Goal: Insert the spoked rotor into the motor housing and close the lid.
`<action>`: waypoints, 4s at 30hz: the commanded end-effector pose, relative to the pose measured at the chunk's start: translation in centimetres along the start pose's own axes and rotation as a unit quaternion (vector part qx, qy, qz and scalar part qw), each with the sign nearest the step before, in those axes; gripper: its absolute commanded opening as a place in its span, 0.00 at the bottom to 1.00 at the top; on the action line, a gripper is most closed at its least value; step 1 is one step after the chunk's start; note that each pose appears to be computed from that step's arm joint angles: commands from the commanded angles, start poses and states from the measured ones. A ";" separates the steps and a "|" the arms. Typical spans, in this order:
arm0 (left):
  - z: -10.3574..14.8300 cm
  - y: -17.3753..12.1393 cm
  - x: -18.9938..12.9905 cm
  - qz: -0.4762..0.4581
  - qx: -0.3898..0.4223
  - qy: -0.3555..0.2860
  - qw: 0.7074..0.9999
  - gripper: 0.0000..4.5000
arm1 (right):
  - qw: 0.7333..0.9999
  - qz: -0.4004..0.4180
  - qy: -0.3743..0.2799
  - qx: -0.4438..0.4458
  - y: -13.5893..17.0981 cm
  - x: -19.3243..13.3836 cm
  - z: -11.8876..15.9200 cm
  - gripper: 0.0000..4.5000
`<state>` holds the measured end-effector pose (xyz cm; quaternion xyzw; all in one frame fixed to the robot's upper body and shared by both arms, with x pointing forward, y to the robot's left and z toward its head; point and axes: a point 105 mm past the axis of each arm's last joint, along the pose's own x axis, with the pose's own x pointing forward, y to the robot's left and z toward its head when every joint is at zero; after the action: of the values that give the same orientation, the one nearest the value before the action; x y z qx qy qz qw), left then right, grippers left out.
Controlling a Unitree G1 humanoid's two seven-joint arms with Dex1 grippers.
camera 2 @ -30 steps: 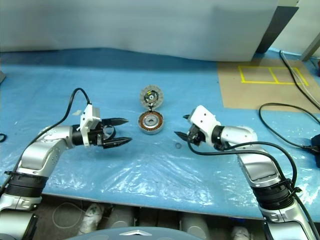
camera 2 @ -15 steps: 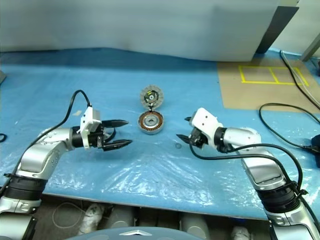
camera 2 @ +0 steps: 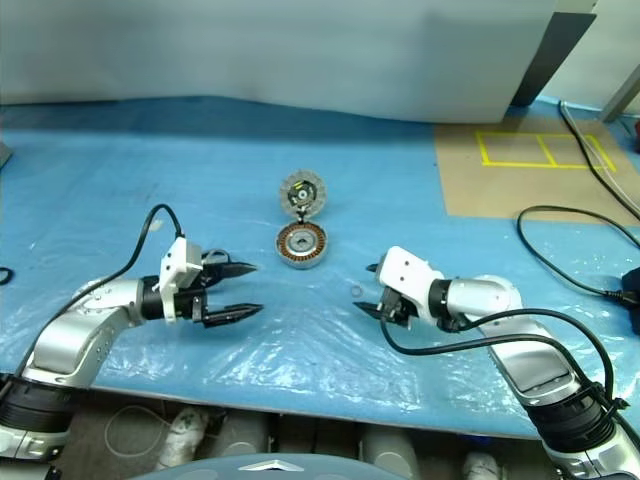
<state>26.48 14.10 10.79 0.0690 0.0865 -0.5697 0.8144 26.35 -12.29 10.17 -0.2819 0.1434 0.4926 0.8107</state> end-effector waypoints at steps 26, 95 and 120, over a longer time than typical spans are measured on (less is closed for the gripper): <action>0.9 -0.5 0.7 0.012 0.016 -0.006 1.000 0.93 | 0.997 -0.032 0.022 0.070 0.5 4.0 -5.5 0.40; 0.1 0.4 1.5 0.066 0.023 -0.027 0.997 0.93 | 0.991 -0.047 -0.125 0.033 -6.2 12.5 5.7 0.13; -0.5 0.6 1.6 0.067 0.021 -0.022 0.997 0.93 | 0.995 -0.019 -0.097 0.028 -4.9 12.8 3.9 0.50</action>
<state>27.58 13.09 9.42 0.0735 0.0671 -0.5130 0.8526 36.75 -2.25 8.99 -0.2045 0.0614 0.4964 0.8414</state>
